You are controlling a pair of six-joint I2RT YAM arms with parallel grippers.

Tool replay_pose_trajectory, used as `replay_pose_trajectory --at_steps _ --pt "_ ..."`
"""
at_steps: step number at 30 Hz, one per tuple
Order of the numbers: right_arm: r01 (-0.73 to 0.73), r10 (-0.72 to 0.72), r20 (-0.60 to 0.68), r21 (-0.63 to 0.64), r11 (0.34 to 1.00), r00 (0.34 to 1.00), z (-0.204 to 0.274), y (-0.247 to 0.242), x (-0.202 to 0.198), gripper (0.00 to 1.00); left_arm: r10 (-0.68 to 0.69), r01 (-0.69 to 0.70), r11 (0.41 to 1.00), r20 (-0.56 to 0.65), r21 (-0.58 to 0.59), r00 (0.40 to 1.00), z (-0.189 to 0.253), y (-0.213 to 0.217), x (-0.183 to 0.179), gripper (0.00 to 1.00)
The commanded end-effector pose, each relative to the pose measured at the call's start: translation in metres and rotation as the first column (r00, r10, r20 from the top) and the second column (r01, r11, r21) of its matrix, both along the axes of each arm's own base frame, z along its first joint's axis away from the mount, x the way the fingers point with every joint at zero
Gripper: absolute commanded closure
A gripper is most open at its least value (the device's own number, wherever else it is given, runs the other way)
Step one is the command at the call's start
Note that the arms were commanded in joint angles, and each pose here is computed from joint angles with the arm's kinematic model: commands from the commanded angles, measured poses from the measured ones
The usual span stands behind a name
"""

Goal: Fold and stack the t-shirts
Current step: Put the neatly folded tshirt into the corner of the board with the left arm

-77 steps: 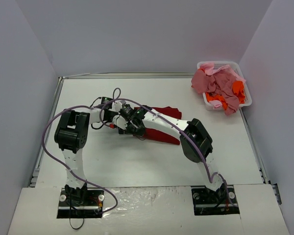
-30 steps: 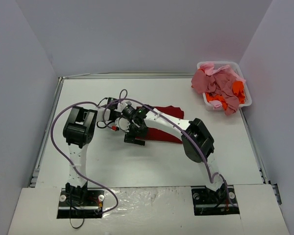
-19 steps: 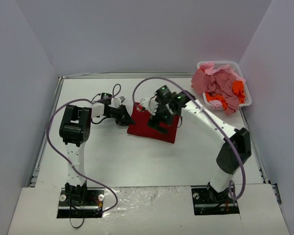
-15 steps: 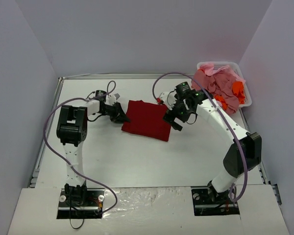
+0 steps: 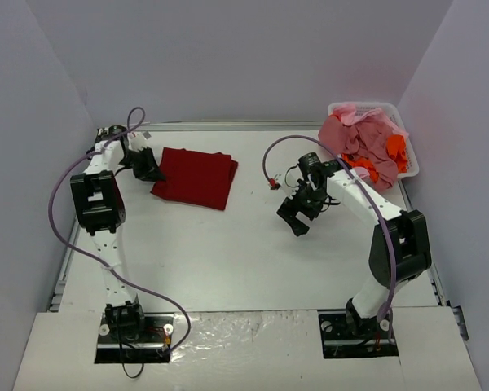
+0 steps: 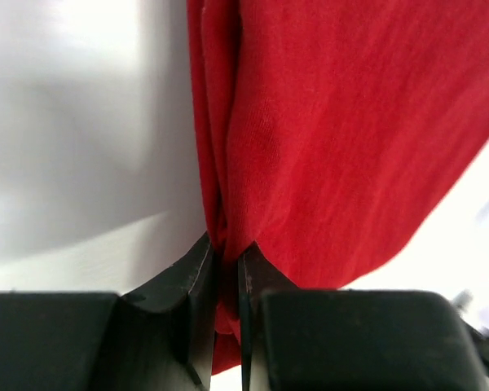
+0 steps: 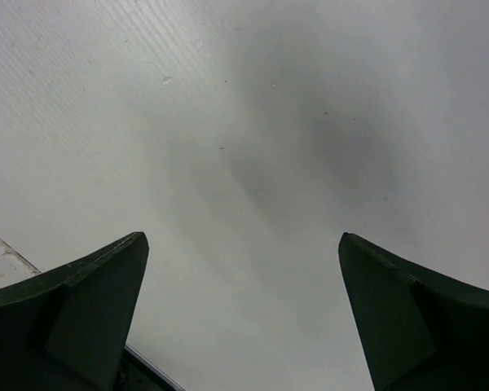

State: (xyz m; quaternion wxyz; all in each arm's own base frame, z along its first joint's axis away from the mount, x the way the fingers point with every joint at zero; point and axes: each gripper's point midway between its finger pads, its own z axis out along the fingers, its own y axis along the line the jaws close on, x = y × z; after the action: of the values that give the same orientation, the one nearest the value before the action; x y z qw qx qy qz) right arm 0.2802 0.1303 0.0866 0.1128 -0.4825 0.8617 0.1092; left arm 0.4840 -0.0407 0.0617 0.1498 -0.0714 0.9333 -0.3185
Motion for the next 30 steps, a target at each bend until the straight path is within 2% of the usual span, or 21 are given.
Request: replay_pose_trajectory --at_steps 1,3,6,12,22,30 --pt "0.006 -0.005 -0.037 0.031 1.000 0.999 0.001 0.004 -0.001 0.00 0.006 -0.002 0.985 -0.023 0.174 1.000 0.010 0.069 -0.008 0.97" --pt "0.011 -0.009 -0.041 0.037 0.999 0.999 0.000 0.002 -0.003 0.00 0.025 -0.021 0.983 -0.018 0.184 1.000 0.011 0.089 -0.004 0.98" --pt "0.013 -0.011 -0.038 0.055 0.998 0.999 0.003 0.001 -0.005 0.00 0.044 -0.045 0.964 0.011 0.261 0.999 0.010 0.130 0.001 0.97" --pt "0.023 -0.020 -0.031 0.078 0.997 0.999 0.007 -0.002 -0.005 0.00 0.092 -0.092 0.932 0.018 0.350 0.996 0.001 0.176 -0.002 0.98" --pt "0.029 -0.025 -0.047 0.089 0.996 0.999 0.003 -0.003 -0.004 0.00 0.103 -0.134 0.870 0.091 0.475 0.990 0.012 0.216 0.014 0.98" --pt "0.035 -0.030 -0.060 0.082 0.996 0.998 -0.002 -0.005 -0.003 0.00 0.106 -0.164 0.832 0.138 0.530 0.985 0.022 0.231 0.025 0.98"
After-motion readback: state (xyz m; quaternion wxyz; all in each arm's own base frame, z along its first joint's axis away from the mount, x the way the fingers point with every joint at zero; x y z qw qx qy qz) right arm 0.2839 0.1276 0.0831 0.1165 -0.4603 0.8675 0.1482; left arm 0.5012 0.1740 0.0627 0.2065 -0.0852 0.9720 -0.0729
